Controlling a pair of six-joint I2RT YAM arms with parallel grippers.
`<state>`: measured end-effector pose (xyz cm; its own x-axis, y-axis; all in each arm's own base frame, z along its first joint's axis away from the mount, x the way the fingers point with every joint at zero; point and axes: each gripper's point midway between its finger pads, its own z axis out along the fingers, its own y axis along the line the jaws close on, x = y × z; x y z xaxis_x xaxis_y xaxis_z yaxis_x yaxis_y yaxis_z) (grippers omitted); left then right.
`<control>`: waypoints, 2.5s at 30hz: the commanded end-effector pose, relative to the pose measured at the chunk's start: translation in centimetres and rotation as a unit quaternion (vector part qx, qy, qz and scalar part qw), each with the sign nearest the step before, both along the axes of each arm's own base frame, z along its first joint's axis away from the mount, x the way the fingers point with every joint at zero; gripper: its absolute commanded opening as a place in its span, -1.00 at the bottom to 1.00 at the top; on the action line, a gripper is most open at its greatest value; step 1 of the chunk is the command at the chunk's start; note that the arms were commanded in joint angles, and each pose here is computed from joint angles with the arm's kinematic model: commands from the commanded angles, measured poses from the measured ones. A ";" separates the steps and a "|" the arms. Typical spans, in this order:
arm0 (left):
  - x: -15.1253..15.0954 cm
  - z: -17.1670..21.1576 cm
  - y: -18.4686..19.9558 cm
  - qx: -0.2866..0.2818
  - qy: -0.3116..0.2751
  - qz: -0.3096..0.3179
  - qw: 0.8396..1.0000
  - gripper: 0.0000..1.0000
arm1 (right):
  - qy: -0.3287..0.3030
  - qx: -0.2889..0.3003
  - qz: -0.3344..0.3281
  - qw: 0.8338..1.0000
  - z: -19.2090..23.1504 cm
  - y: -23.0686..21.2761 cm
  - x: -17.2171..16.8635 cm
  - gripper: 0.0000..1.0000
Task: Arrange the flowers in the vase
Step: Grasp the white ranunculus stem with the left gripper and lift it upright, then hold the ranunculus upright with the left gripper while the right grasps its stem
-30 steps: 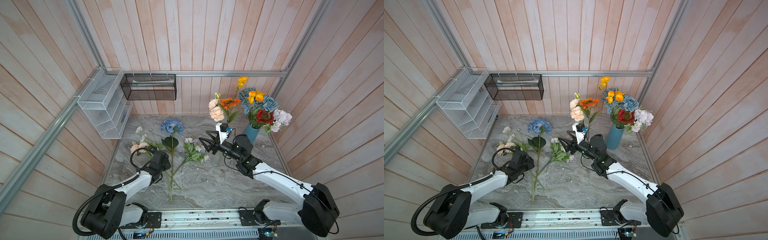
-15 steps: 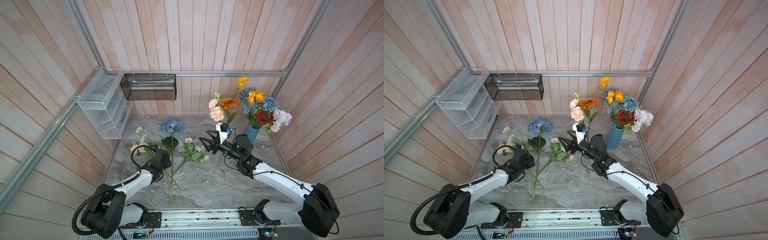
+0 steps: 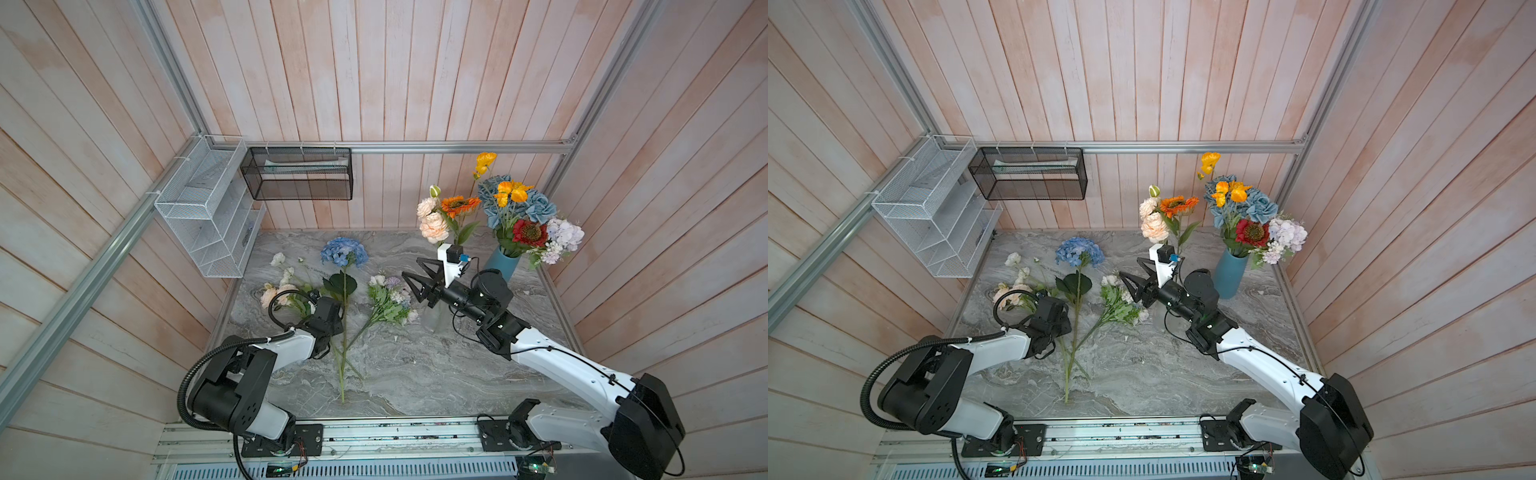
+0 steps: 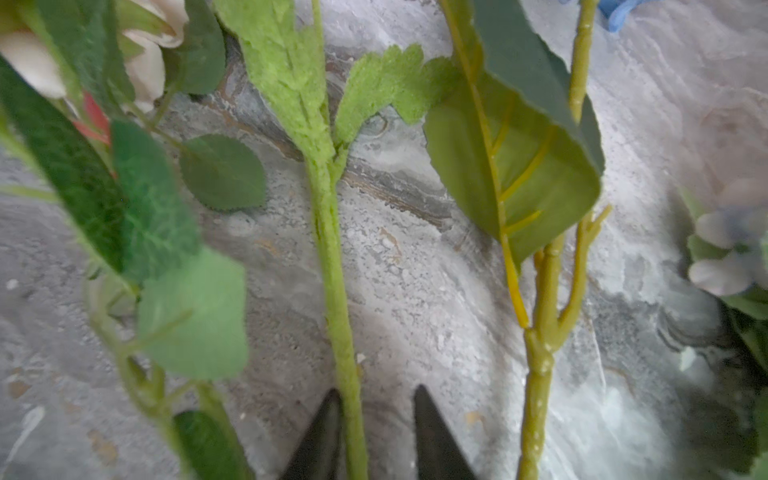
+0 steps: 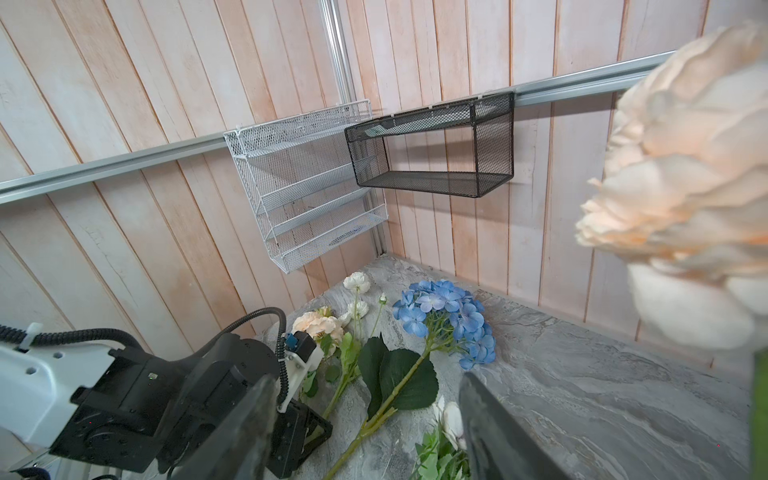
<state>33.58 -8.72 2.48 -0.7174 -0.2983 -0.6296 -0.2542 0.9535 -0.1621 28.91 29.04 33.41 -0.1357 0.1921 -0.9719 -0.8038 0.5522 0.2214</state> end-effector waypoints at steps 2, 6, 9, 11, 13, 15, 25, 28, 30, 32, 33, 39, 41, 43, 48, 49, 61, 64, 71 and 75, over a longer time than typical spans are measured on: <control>1.2 0.7 0.1 0.001 -0.017 0.009 1.000 -1.00 | -0.005 -0.001 -0.008 1.000 0.0 -0.4 -0.4 0.38; 1.4 2.2 0.0 -0.007 -0.035 0.012 0.999 -1.00 | -0.007 -0.002 -0.008 1.000 0.1 -0.4 -0.3 0.38; 1.6 3.9 0.3 -0.007 -0.057 0.019 0.998 -1.00 | -0.008 -0.001 -0.007 1.000 0.1 -0.3 -0.2 0.38; 1.8 5.4 0.6 -0.006 -0.076 0.023 0.997 -1.00 | -0.008 -0.001 -0.005 1.000 0.2 -0.1 -0.2 0.38; 1.9 6.8 0.8 -0.008 -0.095 0.028 0.995 -1.00 | -0.007 -0.001 -0.002 1.000 0.2 0.0 -0.2 0.38; 2.1 8.4 0.9 -0.012 -0.117 0.032 0.993 -1.00 | -0.007 -0.001 0.000 1.000 0.2 0.1 -0.1 0.38; 2.0 17.8 0.5 -0.061 -0.252 0.011 0.966 -1.00 | -0.008 0.004 0.019 1.000 1.0 0.9 -0.3 0.38; 1.2 21.6 -0.6 -0.099 -0.319 -0.027 0.942 -1.00 | -0.010 0.001 0.040 0.999 1.2 2.0 -0.9 0.38; 0.4 23.9 -1.2 -0.120 -0.360 -0.052 0.924 -1.00 | -0.011 -0.004 0.055 0.998 1.1 2.9 -1.3 0.38; -0.4 26.1 -2.0 -0.138 -0.394 -0.083 0.905 -1.00 | -0.009 -0.006 0.074 0.997 1.0 4.0 -1.9 0.38; -0.8 27.0 -2.4 -0.145 -0.408 -0.097 0.896 -1.00 | -0.008 -0.005 0.085 0.996 0.9 4.5 -2.2 0.38; -3.2 31.9 -5.3 -0.183 -0.483 -0.198 0.833 -1.00 | 0.005 0.002 0.160 0.987 0.7 7.7 -4.1 0.38; -3.7 33.1 -5.9 -0.194 -0.498 -0.219 0.816 -1.00 | 0.008 0.006 0.185 0.983 0.7 8.7 -4.7 0.37; -4.2 34.3 -6.5 -0.205 -0.511 -0.237 0.800 -1.00 | 0.013 0.010 0.206 0.978 0.7 9.5 -5.3 0.37; -4.8 36.5 -7.8 -0.220 -0.532 -0.271 0.771 -1.00 | 0.021 0.036 0.257 0.965 1.3 10.6 -6.7 0.37; -4.8 36.7 -8.0 -0.222 -0.534 -0.276 0.768 -1.00 | 0.022 0.041 0.265 0.963 1.4 10.8 -7.0 0.37; -5.6 37.3 -10.9 -0.255 -0.546 -0.310 0.736 -1.00 | 0.038 0.054 0.292 0.954 0.8 12.5 -7.1 0.34; -5.9 37.4 -11.5 -0.267 -0.542 -0.317 0.731 -1.00 | 0.043 0.051 0.283 0.957 0.4 12.7 -6.6 0.27; -6.7 37.1 -12.3 -0.280 -0.534 -0.327 0.728 -1.00 | 0.045 0.049 0.271 0.960 0.1 12.7 -6.1 -0.25; -6.7 36.9 -12.6 -0.283 -0.528 -0.329 0.730 -1.00 | 0.043 0.050 0.267 0.962 0.1 12.5 -6.1 -0.74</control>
<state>27.59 -21.33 37.65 -0.0560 -0.5119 -0.8572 0.7540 0.5412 -0.3723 22.75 41.53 32.16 -0.3478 0.1314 -0.9283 -0.9338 0.0404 0.3555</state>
